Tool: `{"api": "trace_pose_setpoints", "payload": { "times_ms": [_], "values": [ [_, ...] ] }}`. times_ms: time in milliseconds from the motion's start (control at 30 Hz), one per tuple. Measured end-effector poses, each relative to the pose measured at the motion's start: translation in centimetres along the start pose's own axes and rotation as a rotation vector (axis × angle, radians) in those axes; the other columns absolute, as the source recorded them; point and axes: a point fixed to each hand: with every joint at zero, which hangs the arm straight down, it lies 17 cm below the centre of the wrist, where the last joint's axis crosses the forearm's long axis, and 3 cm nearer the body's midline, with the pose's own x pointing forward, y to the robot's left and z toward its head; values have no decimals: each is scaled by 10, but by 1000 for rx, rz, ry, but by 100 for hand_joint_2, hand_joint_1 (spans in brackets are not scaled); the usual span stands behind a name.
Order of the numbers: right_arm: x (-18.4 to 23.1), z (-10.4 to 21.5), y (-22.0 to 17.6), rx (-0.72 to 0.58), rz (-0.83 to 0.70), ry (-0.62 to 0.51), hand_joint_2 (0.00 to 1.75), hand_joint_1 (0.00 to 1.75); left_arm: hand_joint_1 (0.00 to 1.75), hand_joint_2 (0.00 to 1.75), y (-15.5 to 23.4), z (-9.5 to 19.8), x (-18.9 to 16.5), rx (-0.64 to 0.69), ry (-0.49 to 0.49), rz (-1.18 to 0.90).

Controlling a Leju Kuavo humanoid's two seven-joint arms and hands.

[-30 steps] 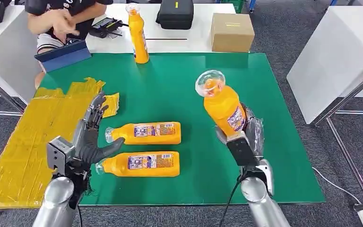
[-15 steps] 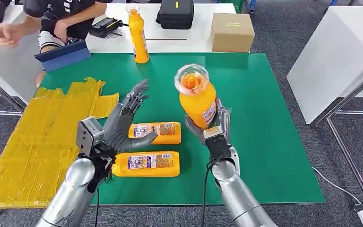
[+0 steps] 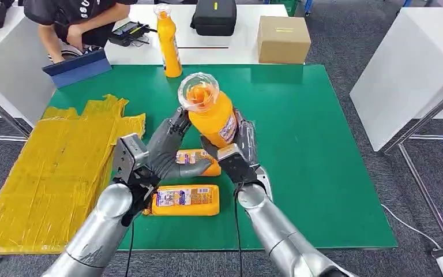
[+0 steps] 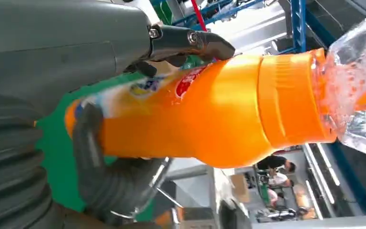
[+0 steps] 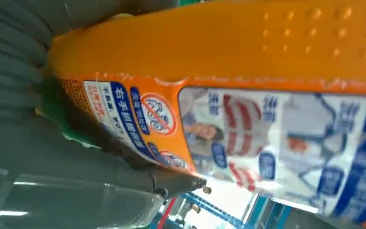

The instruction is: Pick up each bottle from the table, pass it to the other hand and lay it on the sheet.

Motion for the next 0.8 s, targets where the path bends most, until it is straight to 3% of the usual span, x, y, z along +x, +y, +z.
{"api": "trace_pose_setpoints", "payload": {
  "times_ms": [567,800],
  "values": [
    [-5,-3,20,42,-11,29,175,175,0,175,7,-1,-9,18,16,14],
    [0,-10,37,48,-56,65,175,175,0,175,23,-1,-10,88,10,62]
  ]
}}
